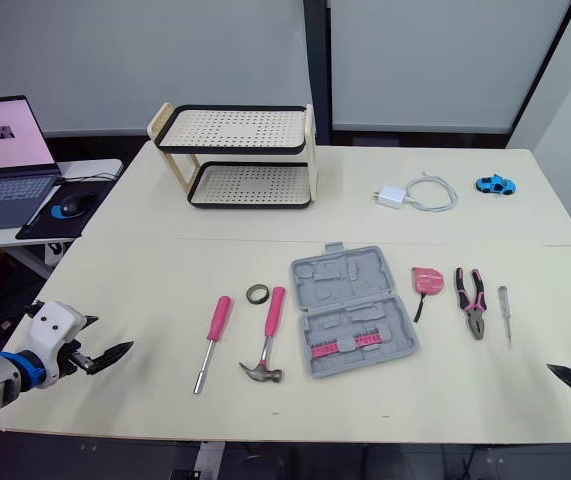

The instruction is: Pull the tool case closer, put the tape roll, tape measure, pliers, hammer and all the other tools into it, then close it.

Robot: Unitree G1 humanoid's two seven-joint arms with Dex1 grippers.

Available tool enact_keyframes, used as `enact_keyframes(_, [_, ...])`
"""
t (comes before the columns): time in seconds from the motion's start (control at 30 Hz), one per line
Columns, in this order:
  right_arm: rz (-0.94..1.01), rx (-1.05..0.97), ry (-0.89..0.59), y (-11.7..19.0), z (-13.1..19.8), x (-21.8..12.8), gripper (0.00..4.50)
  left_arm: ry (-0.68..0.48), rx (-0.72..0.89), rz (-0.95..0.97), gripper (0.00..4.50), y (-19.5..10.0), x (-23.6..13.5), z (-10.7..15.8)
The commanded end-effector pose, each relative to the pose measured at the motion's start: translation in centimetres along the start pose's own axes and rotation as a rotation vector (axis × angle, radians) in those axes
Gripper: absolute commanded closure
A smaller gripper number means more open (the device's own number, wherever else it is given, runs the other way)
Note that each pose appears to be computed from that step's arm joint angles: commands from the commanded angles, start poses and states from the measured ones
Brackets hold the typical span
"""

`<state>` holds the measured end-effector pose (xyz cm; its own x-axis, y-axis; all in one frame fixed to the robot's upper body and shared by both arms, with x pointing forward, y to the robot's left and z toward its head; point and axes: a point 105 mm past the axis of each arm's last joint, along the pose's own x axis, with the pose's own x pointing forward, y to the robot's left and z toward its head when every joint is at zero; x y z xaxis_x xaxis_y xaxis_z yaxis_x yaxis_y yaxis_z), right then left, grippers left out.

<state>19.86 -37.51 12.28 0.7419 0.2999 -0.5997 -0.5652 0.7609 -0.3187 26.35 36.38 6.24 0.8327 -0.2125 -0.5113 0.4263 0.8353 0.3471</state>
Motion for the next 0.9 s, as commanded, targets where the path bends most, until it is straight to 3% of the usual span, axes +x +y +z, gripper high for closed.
enact_keyframes(0.03, [-0.024, -0.037, -0.01, -0.6, 0.8, -0.4, 0.02, -0.003, 0.012, 0.01, 0.02, 0.8, -0.4, 0.5])
enact_keyframes(0.2, [-0.048, -0.037, -0.019, -0.9, 0.7, -0.6, 0.02, 0.012, 0.011, 0.001, 0.02, 0.8, -0.4, 0.4])
enact_keyframes(0.53, [-0.086, -0.042, -0.037, -1.5, 0.8, -0.8, 0.02, -0.064, 0.012, -0.054, 0.02, 1.0, -0.8, 1.7])
enact_keyframes(0.9, [-0.114, -0.049, -0.039, -1.9, 0.7, -1.1, 0.02, -0.054, 0.035, -0.052, 0.02, 1.8, -1.1, 0.7])
